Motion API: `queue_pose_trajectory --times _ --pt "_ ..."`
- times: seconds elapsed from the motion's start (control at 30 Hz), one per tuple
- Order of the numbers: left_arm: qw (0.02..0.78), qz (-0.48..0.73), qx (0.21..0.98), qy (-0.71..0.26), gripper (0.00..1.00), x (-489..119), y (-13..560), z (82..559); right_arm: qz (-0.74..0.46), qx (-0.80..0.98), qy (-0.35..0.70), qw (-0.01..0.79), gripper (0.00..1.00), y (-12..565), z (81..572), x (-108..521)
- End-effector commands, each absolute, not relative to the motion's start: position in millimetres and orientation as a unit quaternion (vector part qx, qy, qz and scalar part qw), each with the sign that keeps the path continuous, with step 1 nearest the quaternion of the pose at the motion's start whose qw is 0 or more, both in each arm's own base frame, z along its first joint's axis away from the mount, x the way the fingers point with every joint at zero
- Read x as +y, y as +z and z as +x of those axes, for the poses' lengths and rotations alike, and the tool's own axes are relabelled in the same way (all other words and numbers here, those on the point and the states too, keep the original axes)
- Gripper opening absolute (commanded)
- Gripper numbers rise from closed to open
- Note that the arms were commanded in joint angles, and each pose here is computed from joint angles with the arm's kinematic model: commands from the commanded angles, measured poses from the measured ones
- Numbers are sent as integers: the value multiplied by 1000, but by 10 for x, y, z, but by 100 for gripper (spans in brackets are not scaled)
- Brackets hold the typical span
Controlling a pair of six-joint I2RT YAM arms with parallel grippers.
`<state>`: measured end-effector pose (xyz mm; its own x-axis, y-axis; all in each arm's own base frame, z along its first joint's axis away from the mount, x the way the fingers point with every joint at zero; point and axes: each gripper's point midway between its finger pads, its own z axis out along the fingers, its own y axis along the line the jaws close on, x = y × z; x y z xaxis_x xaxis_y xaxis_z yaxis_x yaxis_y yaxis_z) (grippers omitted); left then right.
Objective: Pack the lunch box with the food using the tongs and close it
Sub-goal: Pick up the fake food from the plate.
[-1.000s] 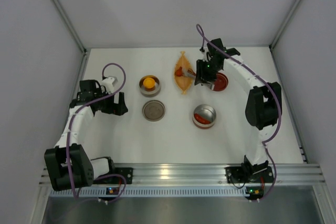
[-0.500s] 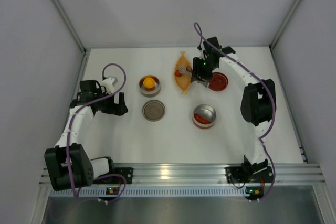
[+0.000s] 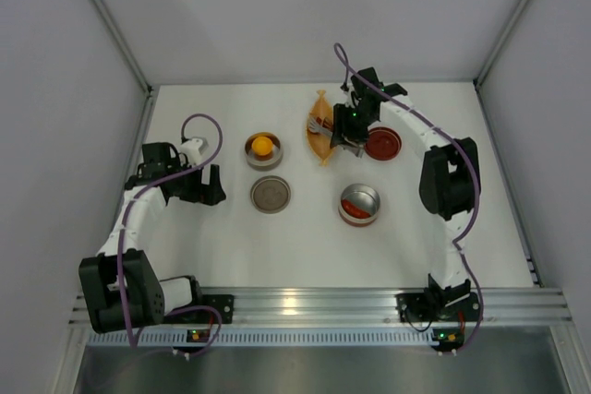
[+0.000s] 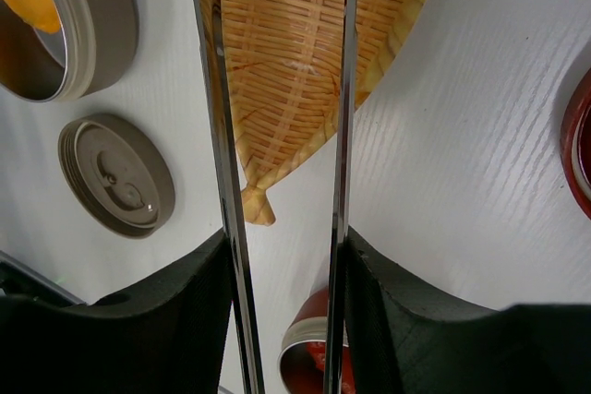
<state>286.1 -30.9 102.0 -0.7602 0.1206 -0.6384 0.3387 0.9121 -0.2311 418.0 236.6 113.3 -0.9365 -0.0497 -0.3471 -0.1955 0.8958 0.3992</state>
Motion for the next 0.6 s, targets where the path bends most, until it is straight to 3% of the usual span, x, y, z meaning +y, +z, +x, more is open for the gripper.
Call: queue_pose_trajectory --times 0.0,0.4,0.57 --pt "345 136 914 -166 98 -295 1043 2952 -67 949 239 196 45 1289 4318 2520" --pt "342 135 915 -167 98 -300 1012 2938 -68 948 256 177 44 1181 4311 2605" --pt "343 135 914 -166 98 -297 1023 2939 -70 946 262 178 38 1220 4299 2607"
